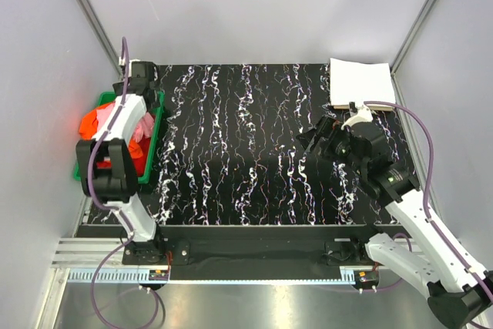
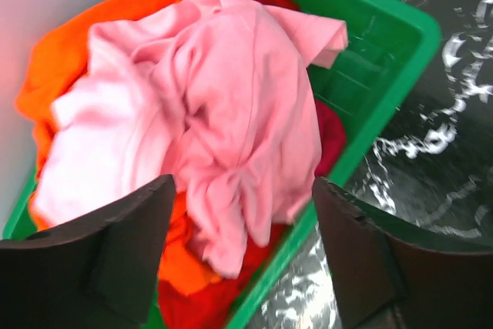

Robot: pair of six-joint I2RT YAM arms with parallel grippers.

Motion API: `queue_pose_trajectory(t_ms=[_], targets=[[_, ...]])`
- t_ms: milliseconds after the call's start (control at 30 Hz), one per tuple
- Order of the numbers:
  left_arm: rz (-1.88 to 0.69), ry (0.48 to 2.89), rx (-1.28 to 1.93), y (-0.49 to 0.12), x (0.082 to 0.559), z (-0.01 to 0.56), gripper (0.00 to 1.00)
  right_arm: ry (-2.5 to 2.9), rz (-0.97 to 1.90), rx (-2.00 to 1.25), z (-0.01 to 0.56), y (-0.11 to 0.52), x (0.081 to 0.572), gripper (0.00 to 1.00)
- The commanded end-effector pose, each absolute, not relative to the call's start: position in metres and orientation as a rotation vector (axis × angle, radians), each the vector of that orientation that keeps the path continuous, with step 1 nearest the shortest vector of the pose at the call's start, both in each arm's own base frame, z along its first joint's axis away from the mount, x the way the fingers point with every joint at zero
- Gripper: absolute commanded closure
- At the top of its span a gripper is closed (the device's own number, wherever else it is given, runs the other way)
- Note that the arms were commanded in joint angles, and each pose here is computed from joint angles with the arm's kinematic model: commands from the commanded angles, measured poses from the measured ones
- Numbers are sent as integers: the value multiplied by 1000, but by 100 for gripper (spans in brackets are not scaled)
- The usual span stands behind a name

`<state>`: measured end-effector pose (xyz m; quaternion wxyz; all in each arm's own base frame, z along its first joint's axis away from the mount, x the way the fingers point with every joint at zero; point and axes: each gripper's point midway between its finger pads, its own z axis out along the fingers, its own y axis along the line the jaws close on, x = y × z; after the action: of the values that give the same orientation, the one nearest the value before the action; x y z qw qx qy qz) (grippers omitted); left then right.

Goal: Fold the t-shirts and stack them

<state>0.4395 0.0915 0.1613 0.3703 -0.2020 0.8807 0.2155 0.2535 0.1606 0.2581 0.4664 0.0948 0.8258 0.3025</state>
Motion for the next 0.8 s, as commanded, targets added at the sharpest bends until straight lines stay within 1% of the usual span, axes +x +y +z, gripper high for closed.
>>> queue_pose_trajectory(t_ms=[0,167,267,300,367,400,467,500,533,567,700,767], targets=[[600,2259,-522,103,452,164,26,1970,760,221,272,161,255,0],[582,2270,-578,108,450,156,26,1967,749,209,273,160,256,0],[542,2298,-576,107,452,147,33,1965,747,215,275,161,258,0],[514,2321,-565,104,454,141,40,1965,755,217,277,162,258,0],[499,2333,-565,102,454,138,58,1963,765,217,278,163,258,0],[499,2340,-567,101,452,136,70,1964,773,222,278,163,257,0],[504,2328,-580,103,451,142,78,1965,789,222,279,164,255,0],[507,2328,-577,103,450,144,86,1962,795,227,279,165,254,0],[509,2321,-578,104,450,149,98,1962,801,225,280,165,253,0],[514,2313,-581,105,450,154,100,1960,807,226,281,166,252,0],[482,2274,-586,102,450,180,100,1942,819,226,288,166,252,0],[437,2213,-562,94,453,209,100,1941,820,226,289,166,252,0]])
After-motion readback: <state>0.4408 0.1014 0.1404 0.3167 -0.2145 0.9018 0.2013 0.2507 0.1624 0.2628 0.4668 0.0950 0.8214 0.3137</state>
